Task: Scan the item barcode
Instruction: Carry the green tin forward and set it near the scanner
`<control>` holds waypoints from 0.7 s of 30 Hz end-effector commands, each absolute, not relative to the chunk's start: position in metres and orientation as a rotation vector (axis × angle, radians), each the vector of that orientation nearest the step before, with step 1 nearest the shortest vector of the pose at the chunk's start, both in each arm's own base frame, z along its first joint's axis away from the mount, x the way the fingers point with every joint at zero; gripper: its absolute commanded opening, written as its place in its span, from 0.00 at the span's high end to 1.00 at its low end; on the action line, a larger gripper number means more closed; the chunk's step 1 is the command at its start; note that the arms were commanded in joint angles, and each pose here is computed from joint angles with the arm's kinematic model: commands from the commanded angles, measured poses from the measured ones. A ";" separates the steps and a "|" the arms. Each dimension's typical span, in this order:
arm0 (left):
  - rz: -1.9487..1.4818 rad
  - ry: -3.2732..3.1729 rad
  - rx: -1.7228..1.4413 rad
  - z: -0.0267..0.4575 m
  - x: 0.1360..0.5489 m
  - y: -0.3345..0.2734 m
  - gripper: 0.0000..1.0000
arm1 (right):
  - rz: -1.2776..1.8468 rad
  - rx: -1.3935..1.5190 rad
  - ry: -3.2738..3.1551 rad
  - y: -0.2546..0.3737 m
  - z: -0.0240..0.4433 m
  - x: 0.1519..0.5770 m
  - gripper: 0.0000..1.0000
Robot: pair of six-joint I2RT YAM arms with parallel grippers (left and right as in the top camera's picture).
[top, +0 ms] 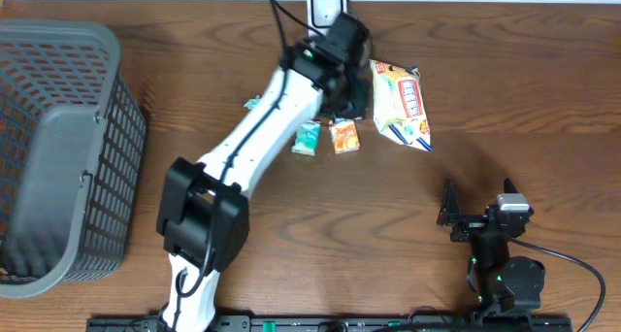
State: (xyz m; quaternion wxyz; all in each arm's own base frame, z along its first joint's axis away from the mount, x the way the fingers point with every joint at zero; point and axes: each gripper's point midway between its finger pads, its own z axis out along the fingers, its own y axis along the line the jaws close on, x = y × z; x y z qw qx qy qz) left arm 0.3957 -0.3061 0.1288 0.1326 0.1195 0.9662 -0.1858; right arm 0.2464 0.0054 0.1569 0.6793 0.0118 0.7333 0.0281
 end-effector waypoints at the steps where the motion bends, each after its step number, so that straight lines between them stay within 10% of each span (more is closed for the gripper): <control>1: -0.533 2.837 0.339 0.106 0.392 -0.308 0.92 | 0.058 0.034 1.651 0.004 0.155 0.246 0.01; 21: -0.407 2.814 0.118 0.042 0.432 -0.303 0.92 | 0.058 0.034 1.651 0.004 0.155 0.246 0.01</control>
